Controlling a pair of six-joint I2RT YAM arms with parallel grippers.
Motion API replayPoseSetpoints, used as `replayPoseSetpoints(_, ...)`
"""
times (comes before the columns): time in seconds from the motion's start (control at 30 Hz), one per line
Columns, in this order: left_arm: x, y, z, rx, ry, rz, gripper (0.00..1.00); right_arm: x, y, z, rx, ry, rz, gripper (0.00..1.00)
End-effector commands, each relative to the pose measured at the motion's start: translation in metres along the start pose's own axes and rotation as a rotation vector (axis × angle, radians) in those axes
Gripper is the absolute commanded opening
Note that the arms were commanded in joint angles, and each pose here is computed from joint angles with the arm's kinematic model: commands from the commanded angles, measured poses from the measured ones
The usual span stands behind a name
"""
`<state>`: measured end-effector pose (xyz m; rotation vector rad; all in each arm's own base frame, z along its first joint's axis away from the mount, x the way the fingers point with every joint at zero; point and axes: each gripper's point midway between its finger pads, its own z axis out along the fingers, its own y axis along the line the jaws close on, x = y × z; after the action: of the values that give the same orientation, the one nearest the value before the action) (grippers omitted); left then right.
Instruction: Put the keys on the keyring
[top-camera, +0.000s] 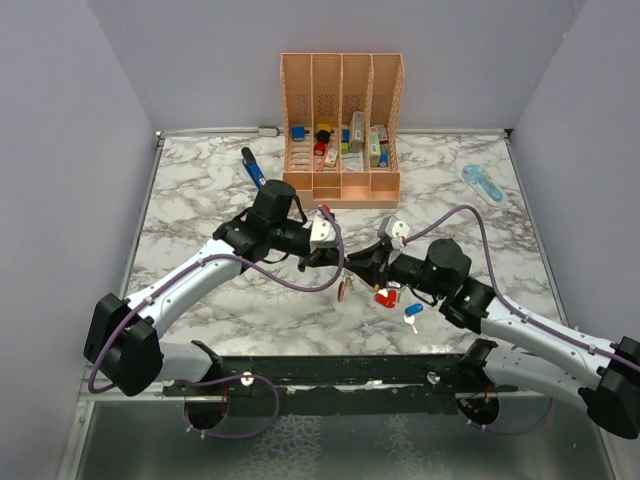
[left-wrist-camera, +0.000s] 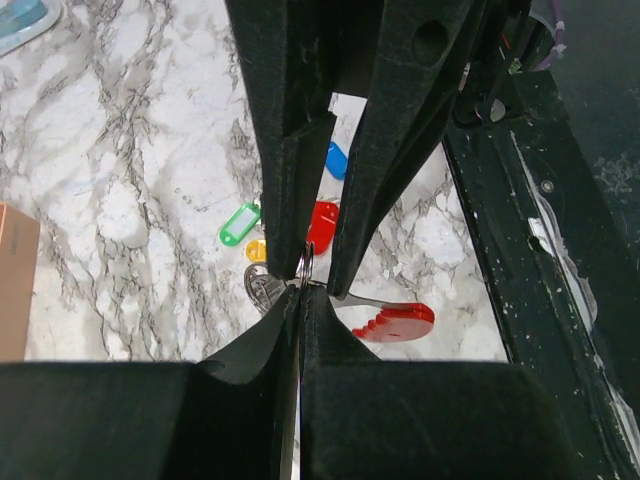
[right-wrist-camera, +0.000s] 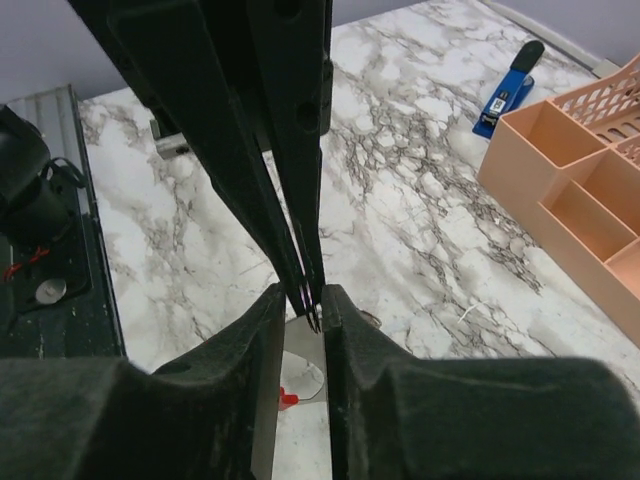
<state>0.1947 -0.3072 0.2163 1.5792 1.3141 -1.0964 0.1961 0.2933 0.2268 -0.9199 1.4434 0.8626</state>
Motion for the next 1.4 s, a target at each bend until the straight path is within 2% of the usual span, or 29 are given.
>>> replayPoseSetpoints(0.0,-0.011,0.002,0.005,-0.019,-0.028,0.067,0.00,-0.036,-0.012,-0.011,0.104,-0.048,0.039,0.25)
replayPoseSetpoints(0.2,-0.003,-0.001,0.002,-0.030,-0.004,0.112,0.00,-0.017,-0.053,-0.058,0.439,0.063,0.166,0.36)
replayPoseSetpoints(0.37,0.009,-0.011,-0.002,-0.010,0.023,0.138,0.00,0.027,-0.068,-0.093,0.663,0.225,0.329,0.40)
replayPoseSetpoints(0.57,0.017,-0.025,-0.005,0.027,0.030,0.134,0.00,0.105,-0.047,-0.077,0.622,0.542,0.455,0.40)
replayPoseSetpoints(0.7,0.018,-0.036,-0.011,0.054,0.043,0.152,0.00,0.143,-0.047,-0.068,0.641,0.707,0.462,0.40)
replayPoseSetpoints(1.1,0.018,-0.046,-0.020,0.056,0.057,0.199,0.00,0.157,-0.061,-0.043,0.584,0.760,0.327,0.34)
replayPoseSetpoints(1.37,0.016,-0.046,-0.022,0.045,0.057,0.204,0.00,0.181,-0.069,-0.036,0.585,0.870,0.317,0.29)
